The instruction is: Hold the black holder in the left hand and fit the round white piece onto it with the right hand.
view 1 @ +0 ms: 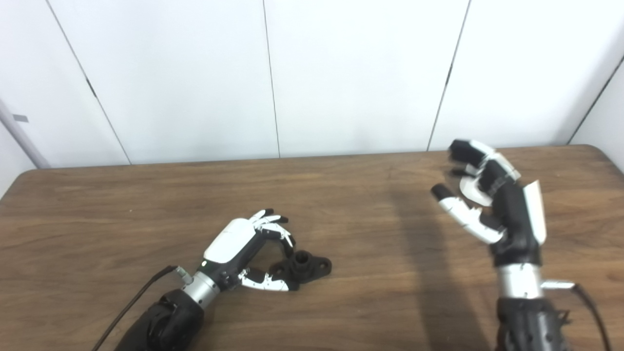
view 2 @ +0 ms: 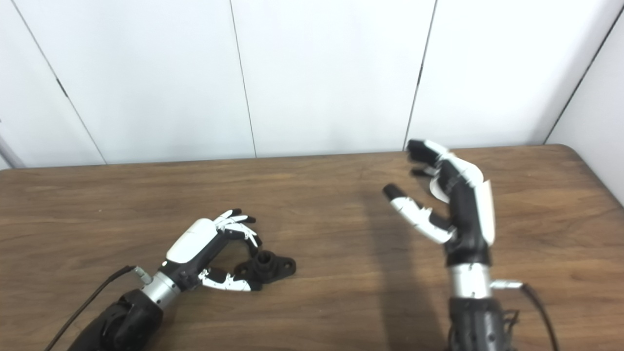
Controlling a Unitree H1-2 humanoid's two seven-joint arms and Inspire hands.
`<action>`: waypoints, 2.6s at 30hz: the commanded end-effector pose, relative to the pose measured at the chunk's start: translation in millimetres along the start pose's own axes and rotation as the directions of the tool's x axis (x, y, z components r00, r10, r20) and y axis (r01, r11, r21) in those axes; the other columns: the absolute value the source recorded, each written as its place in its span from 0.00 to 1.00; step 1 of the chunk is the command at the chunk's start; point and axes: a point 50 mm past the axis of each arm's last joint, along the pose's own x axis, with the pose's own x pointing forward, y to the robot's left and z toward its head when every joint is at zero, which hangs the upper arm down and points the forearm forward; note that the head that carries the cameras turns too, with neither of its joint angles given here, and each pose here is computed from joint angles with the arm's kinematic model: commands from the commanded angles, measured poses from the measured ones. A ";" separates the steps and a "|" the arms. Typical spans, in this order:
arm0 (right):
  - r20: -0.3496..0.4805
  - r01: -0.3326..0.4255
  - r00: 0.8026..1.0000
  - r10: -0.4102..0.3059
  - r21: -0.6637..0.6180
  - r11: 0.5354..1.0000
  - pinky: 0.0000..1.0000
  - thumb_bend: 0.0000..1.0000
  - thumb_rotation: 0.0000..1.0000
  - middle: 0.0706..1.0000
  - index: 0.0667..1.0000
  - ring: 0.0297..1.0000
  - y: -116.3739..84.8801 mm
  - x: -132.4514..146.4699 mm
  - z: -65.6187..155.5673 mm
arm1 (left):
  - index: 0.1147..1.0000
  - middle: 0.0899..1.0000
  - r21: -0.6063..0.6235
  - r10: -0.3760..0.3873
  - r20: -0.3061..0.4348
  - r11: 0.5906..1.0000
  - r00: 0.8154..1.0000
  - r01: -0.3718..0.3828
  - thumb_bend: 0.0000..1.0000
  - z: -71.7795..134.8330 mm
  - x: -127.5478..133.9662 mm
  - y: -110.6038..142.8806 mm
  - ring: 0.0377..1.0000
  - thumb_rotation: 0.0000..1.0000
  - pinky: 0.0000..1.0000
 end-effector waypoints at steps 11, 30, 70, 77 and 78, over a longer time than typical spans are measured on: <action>0.228 0.186 0.965 -0.127 -0.262 0.947 0.66 0.67 0.31 0.79 0.73 0.79 -50.7 53.3 19.2 | 0.41 0.64 0.004 -0.027 0.016 1.000 1.000 0.027 0.52 -3.2 -8.0 -1.9 0.86 0.05 0.94; -0.031 0.085 0.993 -0.116 -0.500 0.862 0.70 0.82 0.40 0.89 0.90 0.84 -76.4 84.7 -36.9 | 0.41 0.63 -0.027 -0.014 0.019 1.000 1.000 0.015 0.52 -6.5 -10.7 -0.7 0.84 0.05 0.94; -0.298 -0.171 0.954 0.021 -0.488 0.856 0.59 0.91 0.40 1.00 0.94 0.90 -84.3 94.8 -84.6 | 0.41 0.62 -0.041 -0.016 0.021 0.999 1.000 0.016 0.52 -10.4 -13.4 11.3 0.82 0.04 0.91; -0.280 -0.188 0.960 0.022 -0.580 0.793 0.82 0.90 0.39 0.98 0.90 1.00 -82.7 99.9 -89.3 | 0.41 0.61 -0.036 -0.020 0.025 0.999 0.999 0.021 0.52 -9.1 -14.6 13.7 0.80 0.04 0.90; -0.282 -0.195 0.959 0.023 -0.600 0.776 0.86 0.91 0.40 0.98 0.90 1.00 -82.8 100.8 -90.4 | 0.41 0.62 -0.037 -0.020 0.025 0.999 0.999 0.021 0.52 -8.9 -14.7 13.9 0.80 0.04 0.90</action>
